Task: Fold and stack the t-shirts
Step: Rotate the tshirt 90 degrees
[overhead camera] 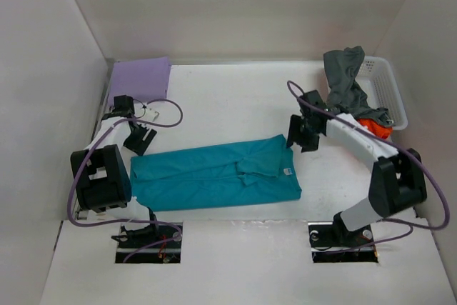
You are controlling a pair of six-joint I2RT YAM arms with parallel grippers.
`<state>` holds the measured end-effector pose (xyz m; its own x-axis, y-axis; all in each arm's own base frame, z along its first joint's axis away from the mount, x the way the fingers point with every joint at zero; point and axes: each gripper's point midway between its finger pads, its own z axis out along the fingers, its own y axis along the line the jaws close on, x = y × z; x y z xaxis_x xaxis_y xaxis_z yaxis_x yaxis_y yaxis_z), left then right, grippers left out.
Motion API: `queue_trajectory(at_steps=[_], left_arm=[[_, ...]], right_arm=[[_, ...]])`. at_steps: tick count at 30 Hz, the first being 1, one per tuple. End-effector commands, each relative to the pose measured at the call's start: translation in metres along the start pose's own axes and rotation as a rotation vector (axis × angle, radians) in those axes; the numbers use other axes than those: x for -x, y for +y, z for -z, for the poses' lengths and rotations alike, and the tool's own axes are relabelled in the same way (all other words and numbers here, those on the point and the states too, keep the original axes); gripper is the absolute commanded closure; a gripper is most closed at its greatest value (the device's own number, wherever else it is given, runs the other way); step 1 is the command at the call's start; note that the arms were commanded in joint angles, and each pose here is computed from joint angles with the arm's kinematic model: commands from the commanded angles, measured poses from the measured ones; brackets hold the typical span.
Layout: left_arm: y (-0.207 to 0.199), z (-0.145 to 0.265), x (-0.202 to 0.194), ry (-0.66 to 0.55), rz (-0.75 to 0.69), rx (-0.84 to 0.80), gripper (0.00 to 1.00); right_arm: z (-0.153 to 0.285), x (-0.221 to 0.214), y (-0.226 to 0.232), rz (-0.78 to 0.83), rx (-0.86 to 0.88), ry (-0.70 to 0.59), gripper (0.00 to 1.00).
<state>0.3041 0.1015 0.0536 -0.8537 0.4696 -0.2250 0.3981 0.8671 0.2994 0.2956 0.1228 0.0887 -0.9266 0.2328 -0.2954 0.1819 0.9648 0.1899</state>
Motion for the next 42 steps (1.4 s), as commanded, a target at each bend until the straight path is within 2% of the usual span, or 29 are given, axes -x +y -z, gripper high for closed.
queue_trajectory(at_steps=[1, 5, 10, 17, 23, 25, 28, 30, 32, 35, 39, 42], left_arm=[[-0.016, 0.008, 0.010, -0.077, -0.065, -0.083, 0.30], [-0.014, 0.003, 0.012, -0.069, -0.082, -0.088, 0.30], [-0.017, -0.006, 0.001, -0.031, -0.099, -0.125, 0.31], [-0.028, -0.005, -0.003, -0.036, -0.128, -0.176, 0.32], [-0.028, -0.007, -0.004, -0.024, -0.108, -0.174, 0.33], [-0.028, -0.006, -0.005, -0.025, -0.102, -0.171, 0.33], [-0.024, -0.004, -0.006, -0.033, -0.092, -0.157, 0.32], [-0.023, -0.003, -0.006, -0.036, -0.089, -0.153, 0.32], [-0.021, -0.001, -0.005, -0.036, -0.084, -0.150, 0.32], [-0.017, 0.002, 0.000, -0.047, -0.084, -0.140, 0.32], [-0.014, 0.003, 0.010, -0.058, -0.084, -0.136, 0.32], [-0.015, 0.004, 0.023, -0.066, -0.083, -0.137, 0.32]], right_arm=[[-0.004, -0.044, 0.001, -0.074, 0.000, 0.021, 0.38], [0.001, -0.090, -0.014, -0.207, 0.010, 0.016, 0.39], [-0.001, -0.123, -0.015, -0.358, 0.076, 0.016, 0.40], [-0.015, -0.155, -0.021, -0.390, 0.071, 0.064, 0.40], [-0.026, -0.155, -0.018, -0.362, 0.036, 0.078, 0.42], [-0.027, -0.151, -0.016, -0.357, 0.033, 0.070, 0.50], [-0.027, -0.147, -0.015, -0.343, 0.025, 0.064, 0.78], [-0.028, -0.146, -0.014, -0.334, 0.024, 0.065, 0.91], [-0.027, -0.136, -0.014, -0.338, 0.026, 0.048, 0.96], [-0.026, -0.102, -0.011, -0.321, 0.026, 0.003, 0.97], [-0.035, -0.036, -0.002, -0.245, 0.016, -0.041, 0.97], [-0.051, 0.029, 0.010, -0.180, 0.004, -0.082, 0.97]])
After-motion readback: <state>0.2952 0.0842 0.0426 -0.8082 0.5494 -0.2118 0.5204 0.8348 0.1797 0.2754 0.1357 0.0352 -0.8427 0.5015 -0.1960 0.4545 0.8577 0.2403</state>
